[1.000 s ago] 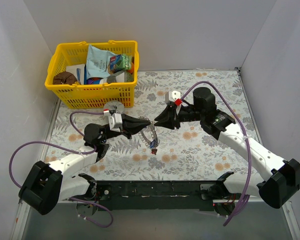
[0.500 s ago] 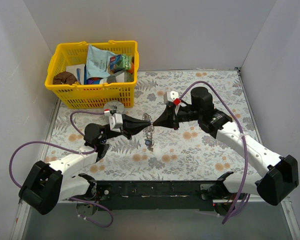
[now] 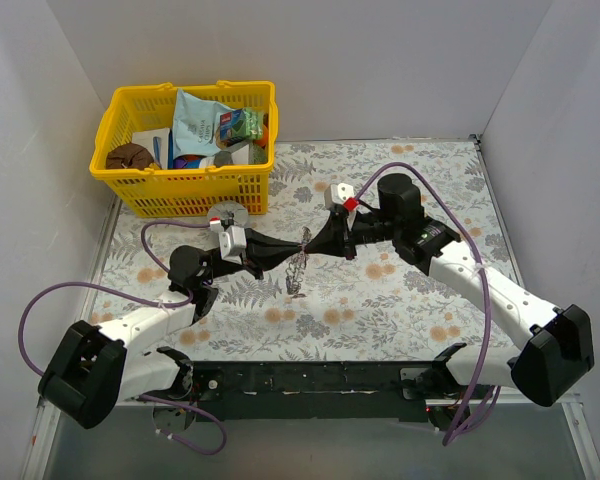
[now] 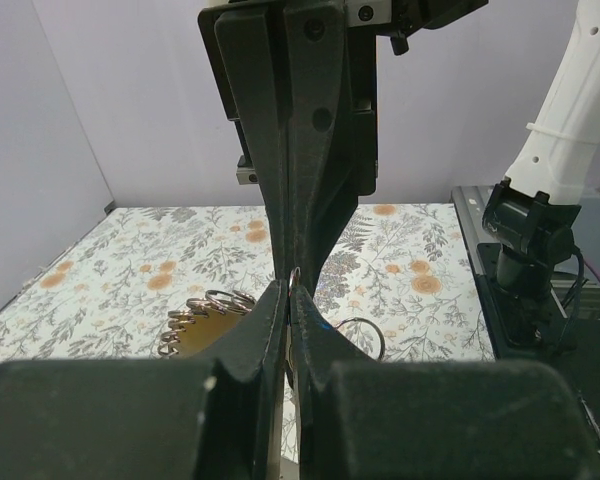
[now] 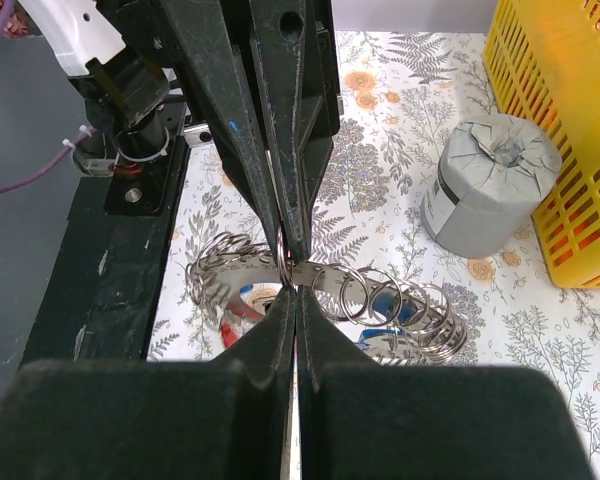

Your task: Put the keys on the keyring

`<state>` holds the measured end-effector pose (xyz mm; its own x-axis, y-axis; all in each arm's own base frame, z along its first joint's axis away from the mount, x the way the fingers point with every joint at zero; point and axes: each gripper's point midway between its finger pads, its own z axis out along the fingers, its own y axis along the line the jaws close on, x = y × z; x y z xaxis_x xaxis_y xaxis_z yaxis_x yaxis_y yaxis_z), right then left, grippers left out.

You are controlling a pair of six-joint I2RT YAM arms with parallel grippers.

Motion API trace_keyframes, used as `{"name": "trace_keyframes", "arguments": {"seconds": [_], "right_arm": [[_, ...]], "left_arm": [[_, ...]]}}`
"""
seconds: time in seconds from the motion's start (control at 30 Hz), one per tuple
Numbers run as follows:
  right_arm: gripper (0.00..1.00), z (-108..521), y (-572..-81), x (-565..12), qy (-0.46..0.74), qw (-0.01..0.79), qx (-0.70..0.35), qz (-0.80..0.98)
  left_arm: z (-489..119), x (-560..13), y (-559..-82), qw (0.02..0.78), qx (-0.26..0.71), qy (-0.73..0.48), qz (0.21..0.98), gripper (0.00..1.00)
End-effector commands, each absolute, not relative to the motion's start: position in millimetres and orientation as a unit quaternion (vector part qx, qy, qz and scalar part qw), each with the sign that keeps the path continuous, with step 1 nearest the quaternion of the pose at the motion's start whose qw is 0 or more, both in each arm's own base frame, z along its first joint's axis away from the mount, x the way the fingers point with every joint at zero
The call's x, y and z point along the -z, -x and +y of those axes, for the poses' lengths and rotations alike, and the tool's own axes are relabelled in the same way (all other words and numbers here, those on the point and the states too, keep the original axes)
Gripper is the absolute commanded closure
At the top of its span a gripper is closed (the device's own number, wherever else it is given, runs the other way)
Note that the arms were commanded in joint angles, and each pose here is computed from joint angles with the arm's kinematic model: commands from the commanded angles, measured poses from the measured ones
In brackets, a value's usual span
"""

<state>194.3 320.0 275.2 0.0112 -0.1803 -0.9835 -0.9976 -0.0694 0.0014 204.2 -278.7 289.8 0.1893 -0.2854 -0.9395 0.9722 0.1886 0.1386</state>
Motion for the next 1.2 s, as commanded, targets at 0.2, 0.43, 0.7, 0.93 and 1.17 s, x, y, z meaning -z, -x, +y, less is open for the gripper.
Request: {"name": "trace_keyframes", "arguments": {"seconds": [0.2,0.43,0.7,0.93,1.17], "right_arm": [[0.86,316,-196,-279,0.565,0.459,-0.447,0.52],[0.51,307,-198,-290,0.548,0.514,-0.42,0.509],[0.13,304,-199,-294,0.543,0.528,-0.412,0.507],[0.11,302,-200,-288,0.541,0.526,-0.408,0.514],[0.1,303,-202,-282,0.542,0.519,-0.408,0.52]], "left_arm": [[-274,-317,-203,0.684,0.468,-0.415,0.374,1.0],[-272,-313,-203,0.684,0.464,-0.415,0.38,1.0],[-272,-308,-205,0.681,0.458,-0.419,0.389,1.0],[-268,-280,-209,0.668,0.448,-0.412,0.428,1.0],[-267,-263,-215,0.658,0.431,-0.418,0.455,1.0]]}}
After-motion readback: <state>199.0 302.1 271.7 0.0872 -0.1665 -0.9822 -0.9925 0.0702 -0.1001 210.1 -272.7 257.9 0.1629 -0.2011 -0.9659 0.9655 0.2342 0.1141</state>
